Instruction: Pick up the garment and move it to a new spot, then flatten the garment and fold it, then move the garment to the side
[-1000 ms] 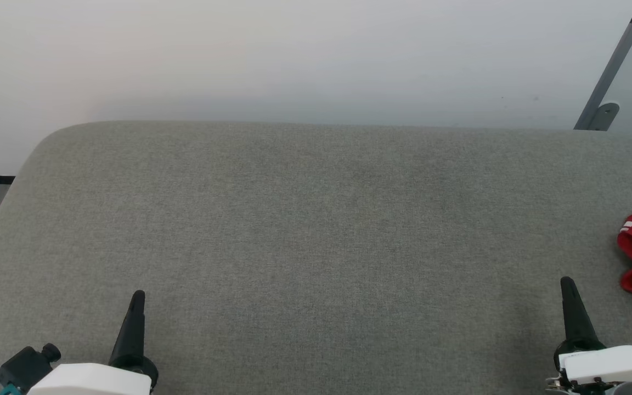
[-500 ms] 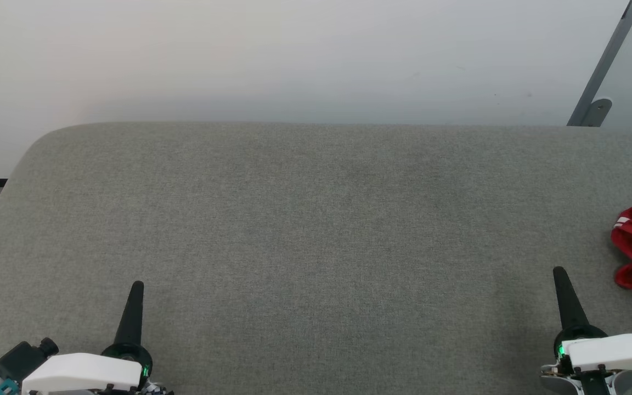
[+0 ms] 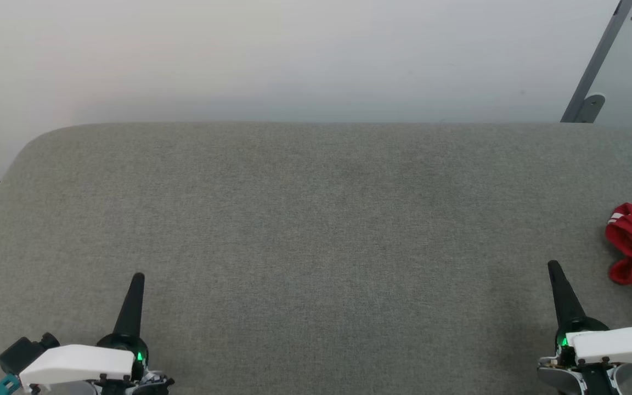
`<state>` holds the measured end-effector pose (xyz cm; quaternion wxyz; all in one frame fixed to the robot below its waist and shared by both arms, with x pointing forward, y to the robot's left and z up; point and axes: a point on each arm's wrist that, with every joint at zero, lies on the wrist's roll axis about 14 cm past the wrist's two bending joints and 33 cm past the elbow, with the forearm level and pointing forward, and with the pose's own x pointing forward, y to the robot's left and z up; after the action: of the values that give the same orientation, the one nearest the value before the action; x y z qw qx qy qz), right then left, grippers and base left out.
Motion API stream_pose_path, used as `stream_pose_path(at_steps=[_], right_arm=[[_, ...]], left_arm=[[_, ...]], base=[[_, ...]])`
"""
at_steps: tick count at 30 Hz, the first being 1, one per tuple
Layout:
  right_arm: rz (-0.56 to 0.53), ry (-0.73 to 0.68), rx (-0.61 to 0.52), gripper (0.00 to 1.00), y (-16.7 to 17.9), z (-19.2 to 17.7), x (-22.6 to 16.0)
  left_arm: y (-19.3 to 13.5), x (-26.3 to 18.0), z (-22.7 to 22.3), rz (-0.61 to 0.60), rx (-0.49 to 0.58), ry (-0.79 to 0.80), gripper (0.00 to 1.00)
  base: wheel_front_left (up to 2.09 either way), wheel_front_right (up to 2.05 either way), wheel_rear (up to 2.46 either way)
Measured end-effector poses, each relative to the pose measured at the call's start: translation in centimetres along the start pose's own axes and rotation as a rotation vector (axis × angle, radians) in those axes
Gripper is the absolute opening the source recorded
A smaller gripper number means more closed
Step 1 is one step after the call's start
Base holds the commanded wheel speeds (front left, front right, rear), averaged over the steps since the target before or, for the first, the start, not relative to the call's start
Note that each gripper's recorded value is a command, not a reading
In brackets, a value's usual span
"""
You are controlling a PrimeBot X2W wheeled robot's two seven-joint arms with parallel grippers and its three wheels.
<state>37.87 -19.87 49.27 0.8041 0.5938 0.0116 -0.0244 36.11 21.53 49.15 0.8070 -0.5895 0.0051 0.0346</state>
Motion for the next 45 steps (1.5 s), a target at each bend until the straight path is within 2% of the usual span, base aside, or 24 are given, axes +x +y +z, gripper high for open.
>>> stream_pose_path(at_steps=[45], right_arm=[[0.046,0.021,0.302,0.0,1.3,0.4,0.9]], left_arm=[[-1.9,2.5,-1.2,-0.048,-0.311,0.045,0.0]], base=[[0.0,0.0,0.0]])
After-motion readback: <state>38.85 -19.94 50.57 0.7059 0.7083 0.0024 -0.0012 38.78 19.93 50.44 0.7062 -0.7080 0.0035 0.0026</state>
